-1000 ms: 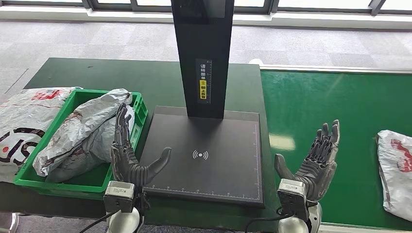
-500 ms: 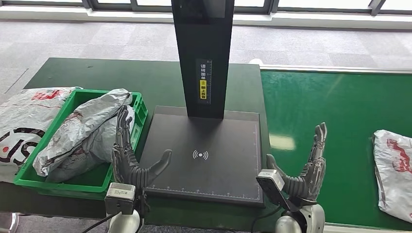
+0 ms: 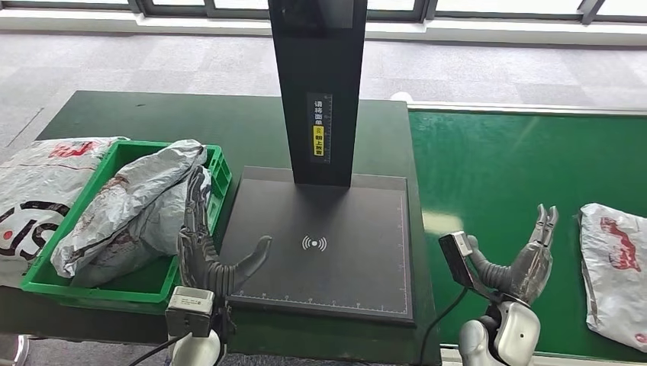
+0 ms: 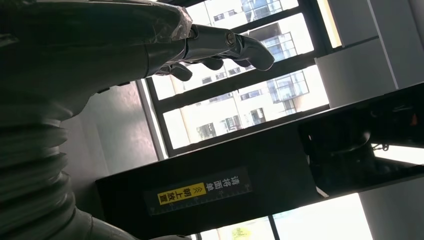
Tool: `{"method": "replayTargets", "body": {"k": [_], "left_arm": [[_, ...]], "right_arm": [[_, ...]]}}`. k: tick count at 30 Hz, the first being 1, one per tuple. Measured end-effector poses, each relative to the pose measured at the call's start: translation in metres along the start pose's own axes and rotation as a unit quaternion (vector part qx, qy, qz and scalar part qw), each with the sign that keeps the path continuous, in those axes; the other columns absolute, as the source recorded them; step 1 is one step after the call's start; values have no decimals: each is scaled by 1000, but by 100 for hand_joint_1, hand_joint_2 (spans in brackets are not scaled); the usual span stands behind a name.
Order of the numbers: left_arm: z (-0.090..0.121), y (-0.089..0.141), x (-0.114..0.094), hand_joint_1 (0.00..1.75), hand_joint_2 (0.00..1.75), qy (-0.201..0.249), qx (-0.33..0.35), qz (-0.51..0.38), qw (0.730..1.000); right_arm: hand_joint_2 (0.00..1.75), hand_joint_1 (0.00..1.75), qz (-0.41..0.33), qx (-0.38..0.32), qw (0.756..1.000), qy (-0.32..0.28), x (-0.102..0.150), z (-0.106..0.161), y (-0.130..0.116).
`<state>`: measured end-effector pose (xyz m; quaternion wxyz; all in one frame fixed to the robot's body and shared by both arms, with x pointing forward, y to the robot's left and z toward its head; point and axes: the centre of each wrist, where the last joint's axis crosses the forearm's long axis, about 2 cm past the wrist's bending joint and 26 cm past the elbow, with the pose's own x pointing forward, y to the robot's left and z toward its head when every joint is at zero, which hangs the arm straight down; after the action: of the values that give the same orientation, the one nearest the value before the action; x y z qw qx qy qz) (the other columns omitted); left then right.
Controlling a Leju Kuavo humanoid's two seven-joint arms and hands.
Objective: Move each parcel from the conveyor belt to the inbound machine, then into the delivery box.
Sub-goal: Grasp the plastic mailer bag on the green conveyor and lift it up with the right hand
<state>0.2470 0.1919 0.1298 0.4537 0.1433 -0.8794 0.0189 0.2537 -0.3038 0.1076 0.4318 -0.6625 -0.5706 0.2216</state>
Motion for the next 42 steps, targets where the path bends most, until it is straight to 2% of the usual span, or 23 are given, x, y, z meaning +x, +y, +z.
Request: {"method": "replayTargets", "body": {"k": [6,12,19,26,30,42], "left_arm": [[0,0,0,0,175,1,0,1,1000],[1,-1,-1,0,175,3,0,0,1000],[1,-1,-1,0,175,4,2,-1,1000],[1,-1,-1,0,175,6,4,-2,1000],[1,0,-1,0,175,8,4,-5,1000],[0,1,1,0,175,12,2,-9,1000]], "right_arm": [[175,0,9,7,1000,3,-8,-3,5],[175,0,31,24,996,77,-26,-13,20],[175,0,59,52,992,96,-49,-26,38],[175,0,86,86,983,137,-75,-30,52],[175,0,103,105,973,179,-89,-33,60],[175,0,143,144,950,237,-121,-31,71]]}}
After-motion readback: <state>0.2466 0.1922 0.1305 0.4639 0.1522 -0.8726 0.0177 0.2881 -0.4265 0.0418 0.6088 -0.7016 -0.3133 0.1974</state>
